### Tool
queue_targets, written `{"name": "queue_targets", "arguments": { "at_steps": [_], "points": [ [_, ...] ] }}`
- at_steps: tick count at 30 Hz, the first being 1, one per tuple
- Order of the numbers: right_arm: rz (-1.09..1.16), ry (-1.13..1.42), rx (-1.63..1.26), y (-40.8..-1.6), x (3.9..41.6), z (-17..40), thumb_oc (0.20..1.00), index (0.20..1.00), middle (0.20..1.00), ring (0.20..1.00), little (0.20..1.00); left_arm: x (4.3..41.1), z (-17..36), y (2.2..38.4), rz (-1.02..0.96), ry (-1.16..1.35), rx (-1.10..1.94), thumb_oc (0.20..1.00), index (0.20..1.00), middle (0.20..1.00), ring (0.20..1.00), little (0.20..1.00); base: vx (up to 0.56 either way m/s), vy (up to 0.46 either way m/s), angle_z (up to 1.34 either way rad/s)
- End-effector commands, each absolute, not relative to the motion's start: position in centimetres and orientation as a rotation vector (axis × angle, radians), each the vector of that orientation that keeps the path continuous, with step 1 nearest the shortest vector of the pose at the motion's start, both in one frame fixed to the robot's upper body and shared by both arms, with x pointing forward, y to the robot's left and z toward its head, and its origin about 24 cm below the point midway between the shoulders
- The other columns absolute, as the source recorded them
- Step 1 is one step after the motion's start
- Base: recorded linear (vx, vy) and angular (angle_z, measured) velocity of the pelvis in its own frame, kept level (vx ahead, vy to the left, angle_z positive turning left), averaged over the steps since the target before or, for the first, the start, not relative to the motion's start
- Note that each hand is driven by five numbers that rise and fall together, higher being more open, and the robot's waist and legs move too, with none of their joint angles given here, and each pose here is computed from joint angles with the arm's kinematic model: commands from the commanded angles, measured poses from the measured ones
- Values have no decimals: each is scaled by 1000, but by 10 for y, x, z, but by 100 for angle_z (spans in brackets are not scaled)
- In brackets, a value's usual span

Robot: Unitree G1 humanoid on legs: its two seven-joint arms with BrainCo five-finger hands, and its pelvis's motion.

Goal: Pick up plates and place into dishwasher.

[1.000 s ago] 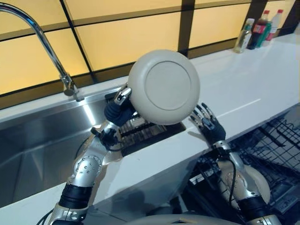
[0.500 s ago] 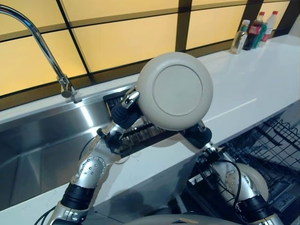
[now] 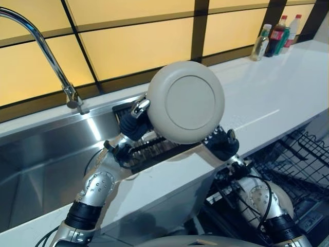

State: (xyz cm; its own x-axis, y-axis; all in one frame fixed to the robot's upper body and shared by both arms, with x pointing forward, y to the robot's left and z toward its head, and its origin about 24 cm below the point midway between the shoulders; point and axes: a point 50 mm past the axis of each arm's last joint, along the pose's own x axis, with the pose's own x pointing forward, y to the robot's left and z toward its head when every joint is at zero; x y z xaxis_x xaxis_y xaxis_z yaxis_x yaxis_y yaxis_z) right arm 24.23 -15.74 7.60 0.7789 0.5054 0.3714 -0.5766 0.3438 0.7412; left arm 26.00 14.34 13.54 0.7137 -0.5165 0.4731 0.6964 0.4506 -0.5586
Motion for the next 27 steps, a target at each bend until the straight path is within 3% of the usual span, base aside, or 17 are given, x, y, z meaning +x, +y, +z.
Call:
{"name": "queue_targets", "arguments": {
  "at_steps": [1, 15, 27],
  "points": [
    [699, -210, 1103, -162, 244, 89, 1000, 1000, 1000, 1000, 1000, 272, 159, 166, -701, -437, -864, 200, 200, 200, 200, 200, 0, 0, 0],
    [858, -134, 995, -141, 238, 96, 1000, 1000, 1000, 1000, 1000, 273, 150, 158, -668, -387, -849, 200, 200, 200, 200, 200, 0, 0, 0],
    [836, -68, 952, -124, 246, 111, 1000, 1000, 1000, 1000, 1000, 273, 154, 143, -746, -384, -900, 200, 200, 200, 200, 200, 3, 0, -2]
  ]
}}
